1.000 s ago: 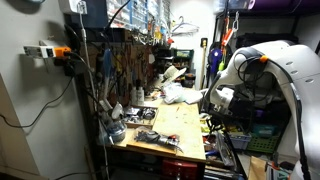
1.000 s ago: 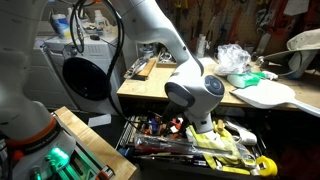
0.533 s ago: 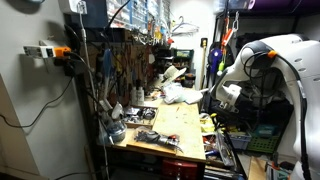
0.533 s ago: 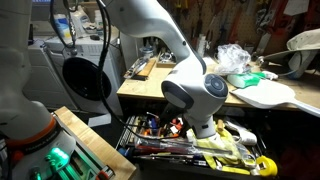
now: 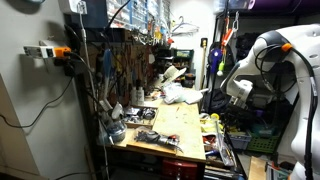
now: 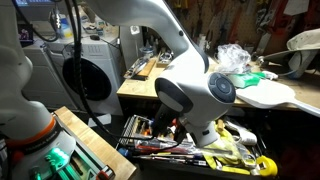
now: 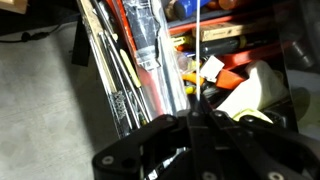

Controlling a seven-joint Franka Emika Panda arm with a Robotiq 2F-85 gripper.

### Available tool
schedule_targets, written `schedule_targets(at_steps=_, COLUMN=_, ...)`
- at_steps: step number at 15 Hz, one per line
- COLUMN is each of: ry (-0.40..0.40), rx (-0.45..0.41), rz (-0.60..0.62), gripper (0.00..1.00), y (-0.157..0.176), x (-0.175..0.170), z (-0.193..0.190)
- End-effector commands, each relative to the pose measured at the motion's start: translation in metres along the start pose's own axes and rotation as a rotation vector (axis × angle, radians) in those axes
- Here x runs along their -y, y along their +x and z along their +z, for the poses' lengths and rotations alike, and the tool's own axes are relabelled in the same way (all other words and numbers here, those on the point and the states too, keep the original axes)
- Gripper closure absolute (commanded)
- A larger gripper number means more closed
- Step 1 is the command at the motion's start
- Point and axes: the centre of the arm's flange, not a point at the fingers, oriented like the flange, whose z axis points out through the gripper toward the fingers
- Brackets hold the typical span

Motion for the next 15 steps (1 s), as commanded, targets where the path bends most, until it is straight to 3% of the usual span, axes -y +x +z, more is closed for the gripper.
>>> schedule_targets(at_steps=1, ry=0.027, rx=0.054, rz=-0.113, gripper=0.98, y=-0.034, x=-0.008, z=-0.028)
schedule_targets(at_steps=9, ry=0.157, rx=0.188, rz=-0.363, gripper=0.98, y=-0.085, x=0.028, z=-0.070)
schedule_targets(at_steps=15, ry=0.250, rx=0.266, rz=-0.635, gripper=0.98, y=-0.124, x=0.093, z=-0.071)
